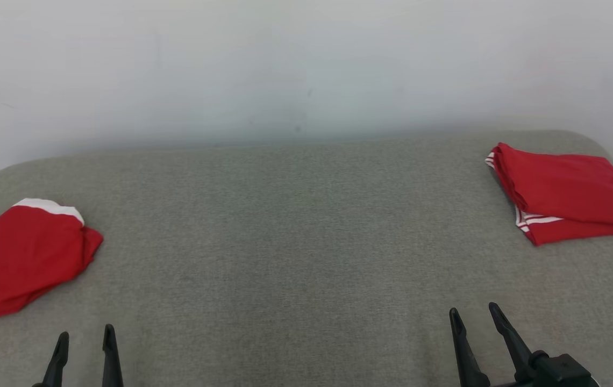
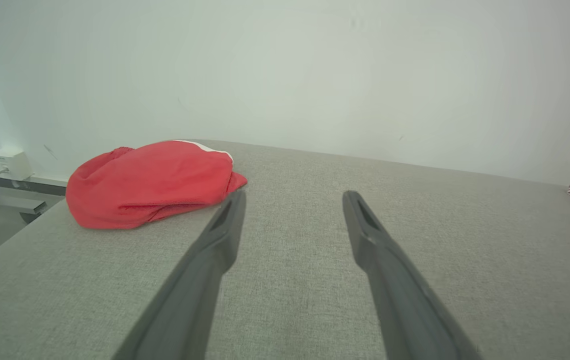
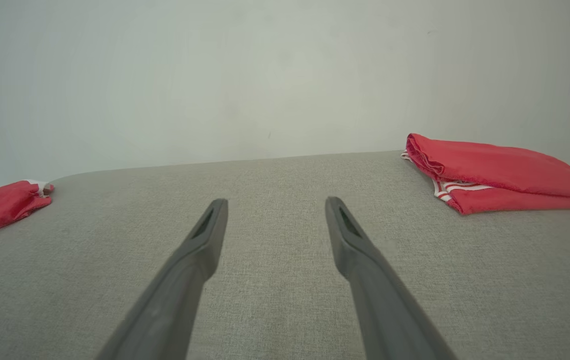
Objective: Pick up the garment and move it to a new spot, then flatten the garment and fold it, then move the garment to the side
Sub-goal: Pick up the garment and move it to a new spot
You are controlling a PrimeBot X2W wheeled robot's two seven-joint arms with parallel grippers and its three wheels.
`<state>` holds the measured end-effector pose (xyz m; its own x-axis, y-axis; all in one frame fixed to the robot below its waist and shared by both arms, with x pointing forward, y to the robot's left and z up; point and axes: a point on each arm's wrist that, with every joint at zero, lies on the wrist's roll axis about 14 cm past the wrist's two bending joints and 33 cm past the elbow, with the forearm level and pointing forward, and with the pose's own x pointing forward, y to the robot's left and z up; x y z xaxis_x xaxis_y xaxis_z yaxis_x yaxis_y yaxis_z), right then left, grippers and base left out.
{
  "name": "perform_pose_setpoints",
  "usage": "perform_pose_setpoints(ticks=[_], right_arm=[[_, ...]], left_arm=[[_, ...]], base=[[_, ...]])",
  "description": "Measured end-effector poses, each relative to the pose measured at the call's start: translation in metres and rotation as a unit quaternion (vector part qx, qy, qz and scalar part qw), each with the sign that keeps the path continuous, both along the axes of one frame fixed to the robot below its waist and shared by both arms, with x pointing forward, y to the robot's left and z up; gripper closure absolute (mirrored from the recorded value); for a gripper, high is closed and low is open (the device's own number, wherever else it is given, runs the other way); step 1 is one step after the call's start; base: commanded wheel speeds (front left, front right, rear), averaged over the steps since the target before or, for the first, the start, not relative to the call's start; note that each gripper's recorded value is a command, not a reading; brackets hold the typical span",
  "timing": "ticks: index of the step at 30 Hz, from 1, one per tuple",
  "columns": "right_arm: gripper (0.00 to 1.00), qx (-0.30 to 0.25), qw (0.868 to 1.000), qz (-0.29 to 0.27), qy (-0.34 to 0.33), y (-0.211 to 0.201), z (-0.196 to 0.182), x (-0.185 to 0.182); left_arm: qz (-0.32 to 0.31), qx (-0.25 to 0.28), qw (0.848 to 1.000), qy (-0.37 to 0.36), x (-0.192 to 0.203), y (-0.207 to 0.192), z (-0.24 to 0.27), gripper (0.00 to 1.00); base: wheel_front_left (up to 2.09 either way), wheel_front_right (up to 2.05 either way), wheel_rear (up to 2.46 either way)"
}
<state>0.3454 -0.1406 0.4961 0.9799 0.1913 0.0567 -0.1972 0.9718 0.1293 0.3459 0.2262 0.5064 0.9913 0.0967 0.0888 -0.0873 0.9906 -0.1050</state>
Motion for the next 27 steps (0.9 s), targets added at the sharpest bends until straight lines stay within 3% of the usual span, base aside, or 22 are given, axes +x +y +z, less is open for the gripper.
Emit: perform_pose_setpoints(ticks=[14, 27], right_arm=[[0.00, 0.011, 0.997, 0.078, 0.018, 0.055, -0.010, 0.015], [0.00, 0.014, 0.985, 0.169, 0.023, 0.120, -0.012, 0.029]], left_arm=[[0.090, 0.016, 0.996, 0.006, -0.043, 0.059, -0.002, 0.00], [0.195, 0.024, 0.980, 0.011, -0.100, 0.115, -0.001, 0.00]], base=[[0.00, 0.00, 0.00], [0.00, 0.00, 0.00]])
